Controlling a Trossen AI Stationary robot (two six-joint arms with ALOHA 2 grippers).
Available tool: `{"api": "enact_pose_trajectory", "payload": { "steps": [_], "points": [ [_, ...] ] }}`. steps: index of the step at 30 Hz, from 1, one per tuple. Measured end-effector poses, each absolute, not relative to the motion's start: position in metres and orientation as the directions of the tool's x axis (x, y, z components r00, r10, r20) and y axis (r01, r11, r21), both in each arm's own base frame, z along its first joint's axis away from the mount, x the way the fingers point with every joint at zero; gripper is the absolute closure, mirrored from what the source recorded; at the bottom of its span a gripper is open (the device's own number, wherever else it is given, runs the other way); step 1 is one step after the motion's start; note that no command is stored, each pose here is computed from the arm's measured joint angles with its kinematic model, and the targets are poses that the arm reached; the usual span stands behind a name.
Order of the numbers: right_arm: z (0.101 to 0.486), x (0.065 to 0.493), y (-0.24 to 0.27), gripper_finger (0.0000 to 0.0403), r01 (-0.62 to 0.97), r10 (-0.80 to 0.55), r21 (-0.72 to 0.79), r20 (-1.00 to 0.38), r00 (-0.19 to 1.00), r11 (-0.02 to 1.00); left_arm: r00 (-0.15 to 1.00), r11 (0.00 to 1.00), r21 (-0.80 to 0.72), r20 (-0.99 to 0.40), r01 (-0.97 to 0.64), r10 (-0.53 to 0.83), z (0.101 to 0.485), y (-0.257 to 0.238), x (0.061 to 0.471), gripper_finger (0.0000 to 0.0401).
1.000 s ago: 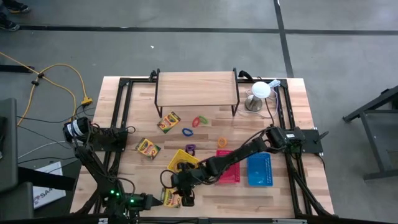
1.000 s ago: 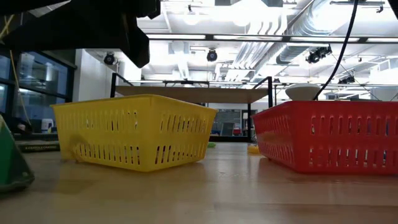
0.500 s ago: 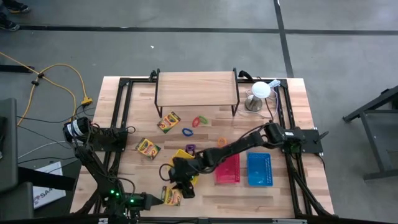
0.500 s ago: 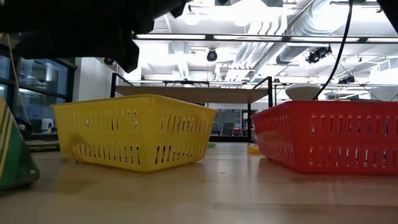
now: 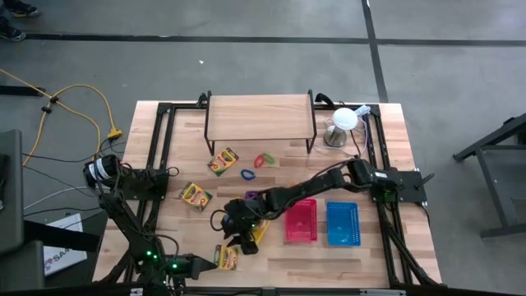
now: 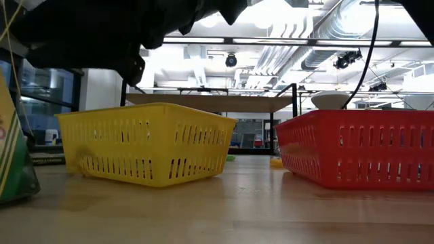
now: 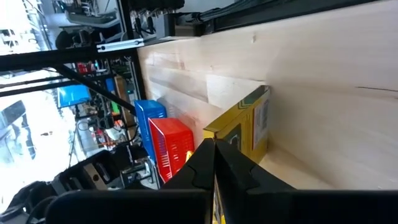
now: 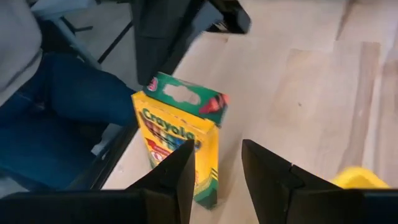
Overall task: Pick & Place Office Desk Supplies
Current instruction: Put the bottom crayon box into the red bin
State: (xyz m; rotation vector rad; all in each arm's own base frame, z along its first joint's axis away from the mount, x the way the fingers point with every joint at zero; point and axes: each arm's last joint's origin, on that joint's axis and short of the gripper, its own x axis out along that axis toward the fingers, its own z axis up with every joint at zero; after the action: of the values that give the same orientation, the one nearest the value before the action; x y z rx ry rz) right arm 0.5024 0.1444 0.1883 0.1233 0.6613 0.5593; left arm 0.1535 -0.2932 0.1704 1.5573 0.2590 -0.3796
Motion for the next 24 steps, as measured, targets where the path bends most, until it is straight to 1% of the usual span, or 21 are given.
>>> {"api": "enact_pose_trajectory", "payload": {
  "steps": [4, 6, 13, 24],
  "points": [
    [0.1897, 0.5027, 0.1465, 0.0282, -0.487, 0.546, 0.262, -0.531, 0.648, 0.833, 0.92, -0.019, 0.923, -0.386, 0.385, -0.066, 0.1714, -0.2931, 0.155, 0.0401],
    [0.1901, 0.5029, 0.1466, 0.0282, -0.496, 0.548, 0.253, -0.527, 0.649, 0.831, 0.923, -0.04, 0.925, -0.381, 0.379, -0.059, 0.1715, -0.2928, 0.1553, 0.0401],
    [0.1898, 0.5033, 0.1456, 0.0282, -0.481, 0.526, 0.235, -0.534, 0.662, 0.844, 0.93, -0.07, 0.931, -0.362, 0.357, -0.068, 0.1741, -0.2946, 0.1562, 0.0401],
    [0.1894, 0.503, 0.1451, 0.0282, -0.488, 0.531, 0.235, -0.537, 0.655, 0.84, 0.933, -0.069, 0.935, -0.352, 0.347, -0.076, 0.1756, -0.2957, 0.1566, 0.0401]
  ]
}}
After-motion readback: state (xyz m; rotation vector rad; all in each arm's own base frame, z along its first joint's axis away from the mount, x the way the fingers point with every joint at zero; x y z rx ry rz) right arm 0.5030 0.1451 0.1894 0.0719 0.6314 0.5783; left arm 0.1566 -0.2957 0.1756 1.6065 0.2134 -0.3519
